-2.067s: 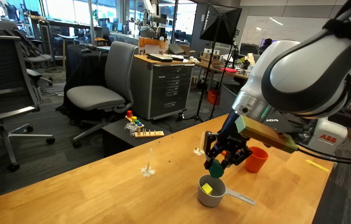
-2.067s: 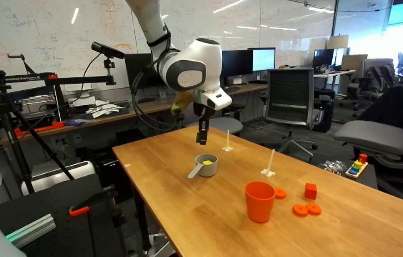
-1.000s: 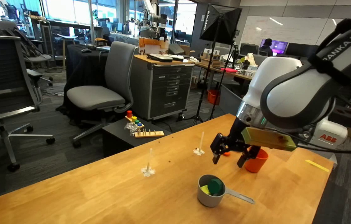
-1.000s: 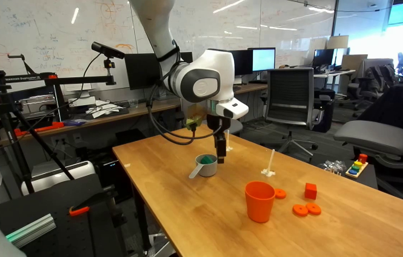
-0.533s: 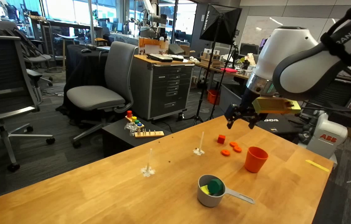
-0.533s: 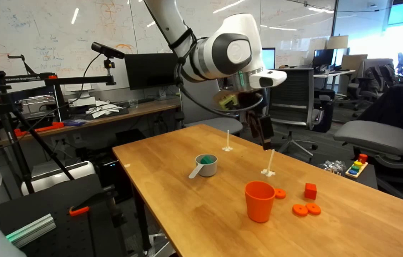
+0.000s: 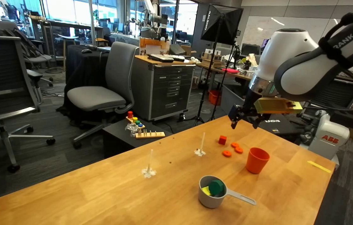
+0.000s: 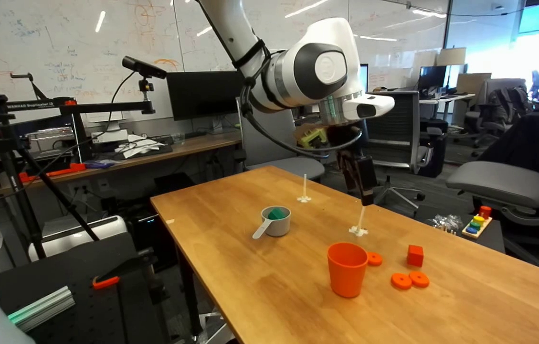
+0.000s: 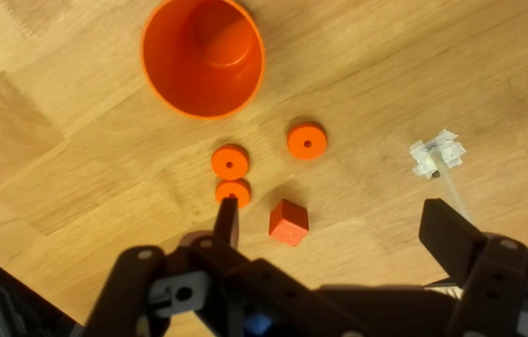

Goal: Put the yellow, green and orange block in the grey measuring cup

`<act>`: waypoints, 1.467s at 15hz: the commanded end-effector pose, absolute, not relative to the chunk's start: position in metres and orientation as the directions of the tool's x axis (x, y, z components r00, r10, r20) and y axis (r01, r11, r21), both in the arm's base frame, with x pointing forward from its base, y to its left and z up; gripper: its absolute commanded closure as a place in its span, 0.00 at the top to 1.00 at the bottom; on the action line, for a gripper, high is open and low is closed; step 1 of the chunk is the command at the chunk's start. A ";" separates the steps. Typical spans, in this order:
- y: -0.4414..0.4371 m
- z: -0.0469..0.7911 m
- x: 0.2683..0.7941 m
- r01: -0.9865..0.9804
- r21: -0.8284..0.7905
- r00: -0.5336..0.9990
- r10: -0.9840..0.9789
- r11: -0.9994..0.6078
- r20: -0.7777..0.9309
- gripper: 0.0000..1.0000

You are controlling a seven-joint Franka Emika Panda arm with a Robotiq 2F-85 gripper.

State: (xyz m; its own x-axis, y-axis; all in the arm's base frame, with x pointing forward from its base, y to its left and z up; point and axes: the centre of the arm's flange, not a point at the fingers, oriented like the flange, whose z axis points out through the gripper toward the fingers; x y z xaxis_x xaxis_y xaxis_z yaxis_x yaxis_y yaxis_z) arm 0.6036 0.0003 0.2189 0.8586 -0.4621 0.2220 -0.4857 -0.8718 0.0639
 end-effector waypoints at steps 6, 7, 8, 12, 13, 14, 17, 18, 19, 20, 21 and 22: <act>-0.022 0.168 0.657 -0.720 -0.036 0.649 -0.690 -0.693 0.321 1.00; -0.026 0.166 0.665 -0.743 -0.052 0.619 -0.714 -0.668 0.327 1.00; -0.031 0.164 0.674 -0.763 -0.067 0.589 -0.735 -0.642 0.336 1.00; -0.043 0.155 0.700 -0.818 -0.102 0.507 -0.793 -0.567 0.338 1.00; -0.047 0.151 0.706 -0.828 -0.110 0.492 -0.805 -0.550 0.331 1.00; -0.050 0.146 0.711 -0.840 -0.118 0.473 -0.820 -0.530 0.323 1.00; -0.058 0.127 0.722 -0.868 -0.125 0.431 -0.853 -0.481 0.293 1.00; -0.061 0.121 0.725 -0.876 -0.122 0.421 -0.863 -0.467 0.281 1.00; -0.065 0.113 0.727 -0.885 -0.115 0.411 -0.872 -0.452 0.267 1.00; -0.067 0.107 0.729 -0.891 -0.108 0.404 -0.879 -0.441 0.255 1.00; -0.069 0.101 0.730 -0.897 -0.101 0.397 -0.885 -0.430 0.243 1.00; -0.071 0.096 0.731 -0.901 -0.095 0.394 -0.889 -0.424 0.235 1.00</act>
State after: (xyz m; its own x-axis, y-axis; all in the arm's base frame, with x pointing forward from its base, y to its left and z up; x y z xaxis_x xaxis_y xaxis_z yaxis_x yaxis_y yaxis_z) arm 0.7045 -0.0666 0.1097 0.4307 -0.8614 0.2693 -0.8793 -0.4677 -0.0898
